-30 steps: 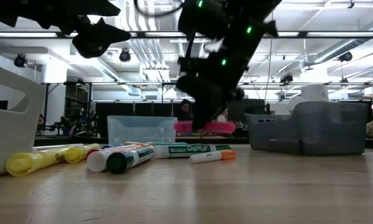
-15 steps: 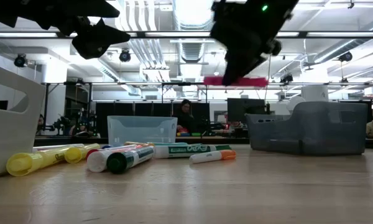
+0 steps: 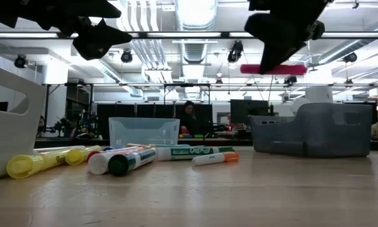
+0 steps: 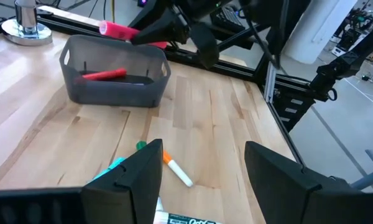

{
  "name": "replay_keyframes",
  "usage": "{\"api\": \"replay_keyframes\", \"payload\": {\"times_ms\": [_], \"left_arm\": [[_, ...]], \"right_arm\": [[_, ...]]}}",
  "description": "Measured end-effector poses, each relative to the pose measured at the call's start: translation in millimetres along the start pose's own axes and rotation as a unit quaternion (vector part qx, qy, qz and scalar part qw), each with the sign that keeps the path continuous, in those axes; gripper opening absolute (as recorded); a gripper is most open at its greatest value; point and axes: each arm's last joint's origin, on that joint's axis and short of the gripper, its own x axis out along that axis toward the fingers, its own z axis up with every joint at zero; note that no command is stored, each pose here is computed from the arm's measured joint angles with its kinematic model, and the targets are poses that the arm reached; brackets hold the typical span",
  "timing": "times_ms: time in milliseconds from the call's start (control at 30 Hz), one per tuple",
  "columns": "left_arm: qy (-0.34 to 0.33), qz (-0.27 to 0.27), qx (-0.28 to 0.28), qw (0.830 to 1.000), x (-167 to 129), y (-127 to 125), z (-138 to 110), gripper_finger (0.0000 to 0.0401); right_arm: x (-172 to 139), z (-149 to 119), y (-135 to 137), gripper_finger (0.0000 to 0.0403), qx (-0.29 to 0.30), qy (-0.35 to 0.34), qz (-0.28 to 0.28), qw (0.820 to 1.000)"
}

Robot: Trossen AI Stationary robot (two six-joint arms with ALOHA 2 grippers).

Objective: Pick & Place Markers
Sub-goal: Put the pink highlighter pen into the black bin

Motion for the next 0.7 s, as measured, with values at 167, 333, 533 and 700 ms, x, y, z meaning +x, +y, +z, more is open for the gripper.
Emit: {"api": "replay_keyframes", "payload": {"times_ms": [167,333,533,700], "left_arm": [[0.000,0.000,-0.001,1.000,0,0,0,0.0220],[0.000,0.000,-0.001,1.000,0,0,0,0.0220],[0.000,0.000,-0.003,1.000,0,0,0,0.0220],[0.000,0.000,-0.003,1.000,0,0,0,0.0220]], "right_arm": [[5,-7,-5,0.0051,0.008,0.009,-0.022,1.000],[18,-15,-11,0.0051,0.011,0.027,-0.044,0.999],[40,-24,-20,0.0057,0.014,0.065,-0.077,0.995],[59,-33,-31,0.0059,0.019,0.086,-0.111,0.990]]}}
